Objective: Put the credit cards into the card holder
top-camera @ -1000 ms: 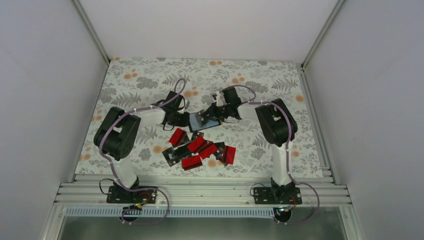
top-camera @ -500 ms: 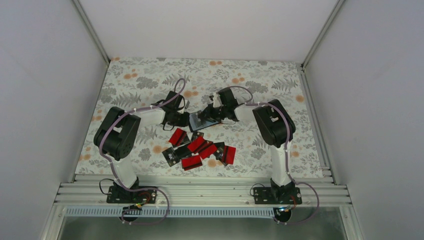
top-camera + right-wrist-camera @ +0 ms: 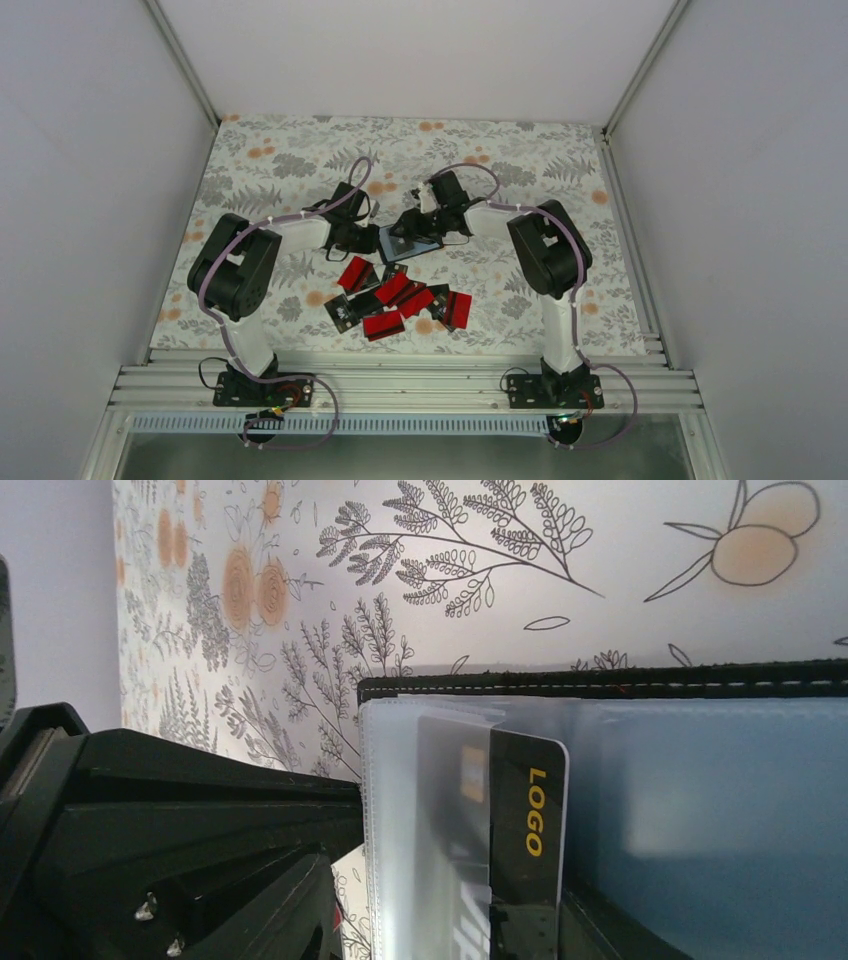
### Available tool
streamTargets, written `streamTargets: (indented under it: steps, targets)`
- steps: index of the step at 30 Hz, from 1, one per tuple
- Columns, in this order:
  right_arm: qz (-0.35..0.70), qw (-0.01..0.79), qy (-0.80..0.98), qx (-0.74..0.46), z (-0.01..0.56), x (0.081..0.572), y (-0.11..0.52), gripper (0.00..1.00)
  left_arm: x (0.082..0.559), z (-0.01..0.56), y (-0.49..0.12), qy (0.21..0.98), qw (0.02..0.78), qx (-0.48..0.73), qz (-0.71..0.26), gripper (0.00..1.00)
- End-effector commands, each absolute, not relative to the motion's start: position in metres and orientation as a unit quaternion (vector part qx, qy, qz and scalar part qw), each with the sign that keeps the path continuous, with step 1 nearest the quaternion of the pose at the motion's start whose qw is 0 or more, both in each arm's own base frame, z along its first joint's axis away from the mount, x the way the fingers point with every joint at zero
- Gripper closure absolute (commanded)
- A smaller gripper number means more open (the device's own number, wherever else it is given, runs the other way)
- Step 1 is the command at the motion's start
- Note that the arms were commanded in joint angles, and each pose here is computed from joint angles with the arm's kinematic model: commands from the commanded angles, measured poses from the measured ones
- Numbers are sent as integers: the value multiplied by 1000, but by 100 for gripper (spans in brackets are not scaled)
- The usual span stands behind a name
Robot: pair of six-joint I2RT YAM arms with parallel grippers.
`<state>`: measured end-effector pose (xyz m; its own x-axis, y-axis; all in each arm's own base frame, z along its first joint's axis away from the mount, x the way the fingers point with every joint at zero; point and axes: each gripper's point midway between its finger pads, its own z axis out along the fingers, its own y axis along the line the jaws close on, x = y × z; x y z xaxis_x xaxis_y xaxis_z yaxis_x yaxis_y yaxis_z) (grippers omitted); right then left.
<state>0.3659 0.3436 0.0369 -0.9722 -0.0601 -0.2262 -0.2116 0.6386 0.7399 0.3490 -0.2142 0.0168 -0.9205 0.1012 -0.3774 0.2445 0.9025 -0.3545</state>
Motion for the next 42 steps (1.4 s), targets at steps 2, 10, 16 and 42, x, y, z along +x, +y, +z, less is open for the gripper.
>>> streamTargets:
  steps: [2,10,16,42]
  targets:
    - [368,98,919,-105,34,361,338,51,320,-17,-204,973,116,91,-179,95]
    - [300,135,936,-127,38,365,333,44,316,-19,-201,974,114,92,-175,95]
    - [282,137,939,-143,36,367,330,43,316,-18,-202,973,115,93,-175,95]
    - [265,125,934,-206,30,328,382,30,316,-20,-204,972,116,93,-183,96]
